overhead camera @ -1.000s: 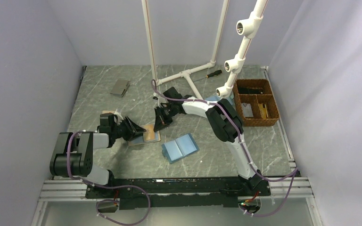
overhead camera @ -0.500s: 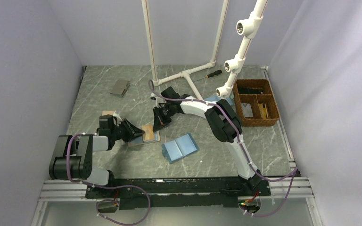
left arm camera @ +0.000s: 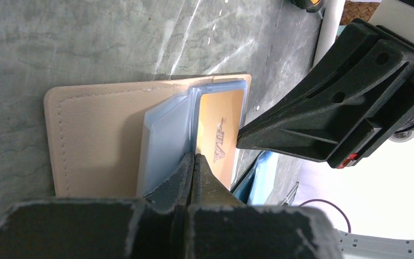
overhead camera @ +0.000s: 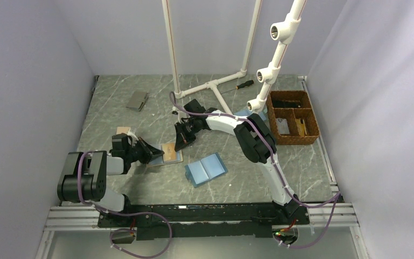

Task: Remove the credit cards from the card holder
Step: Remove the credit card from the card holder.

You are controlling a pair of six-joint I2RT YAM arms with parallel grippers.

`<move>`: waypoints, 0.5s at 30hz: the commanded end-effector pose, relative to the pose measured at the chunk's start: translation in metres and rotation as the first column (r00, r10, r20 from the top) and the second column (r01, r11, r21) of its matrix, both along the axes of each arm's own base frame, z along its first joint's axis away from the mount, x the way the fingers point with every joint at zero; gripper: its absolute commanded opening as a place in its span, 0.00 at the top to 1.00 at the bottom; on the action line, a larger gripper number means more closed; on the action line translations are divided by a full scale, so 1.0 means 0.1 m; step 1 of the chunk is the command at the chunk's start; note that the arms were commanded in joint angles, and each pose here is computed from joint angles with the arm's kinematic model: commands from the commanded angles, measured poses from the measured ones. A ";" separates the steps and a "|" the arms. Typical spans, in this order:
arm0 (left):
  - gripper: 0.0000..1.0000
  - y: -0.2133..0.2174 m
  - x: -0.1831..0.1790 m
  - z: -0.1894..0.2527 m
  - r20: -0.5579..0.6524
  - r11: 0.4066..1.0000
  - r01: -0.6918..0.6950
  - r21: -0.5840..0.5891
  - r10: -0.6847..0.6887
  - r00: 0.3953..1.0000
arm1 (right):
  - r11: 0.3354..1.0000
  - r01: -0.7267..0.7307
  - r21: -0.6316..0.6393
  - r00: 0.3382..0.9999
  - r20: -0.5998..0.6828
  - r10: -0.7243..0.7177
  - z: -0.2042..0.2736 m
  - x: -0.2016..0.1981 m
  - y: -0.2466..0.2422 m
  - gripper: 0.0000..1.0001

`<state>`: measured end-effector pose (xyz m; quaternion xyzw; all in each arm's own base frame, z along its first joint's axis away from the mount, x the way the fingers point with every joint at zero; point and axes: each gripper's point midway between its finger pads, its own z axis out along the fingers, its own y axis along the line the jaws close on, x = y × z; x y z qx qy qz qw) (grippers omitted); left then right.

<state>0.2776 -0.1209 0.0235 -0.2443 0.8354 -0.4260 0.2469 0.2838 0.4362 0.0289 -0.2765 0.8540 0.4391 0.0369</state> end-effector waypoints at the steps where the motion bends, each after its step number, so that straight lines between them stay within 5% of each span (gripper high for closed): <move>1: 1.00 -0.12 0.01 0.25 0.093 0.996 0.073 -0.059 -0.067 0.993 | 0.998 -0.001 -0.055 1.000 0.003 0.002 -0.23 -0.03 0.00 1.00; 15: 1.00 0.01 -0.09 0.20 0.059 0.999 0.035 0.007 -0.035 0.998 | 0.994 0.054 -0.096 0.998 0.016 -0.053 -0.31 0.20 -0.21 1.00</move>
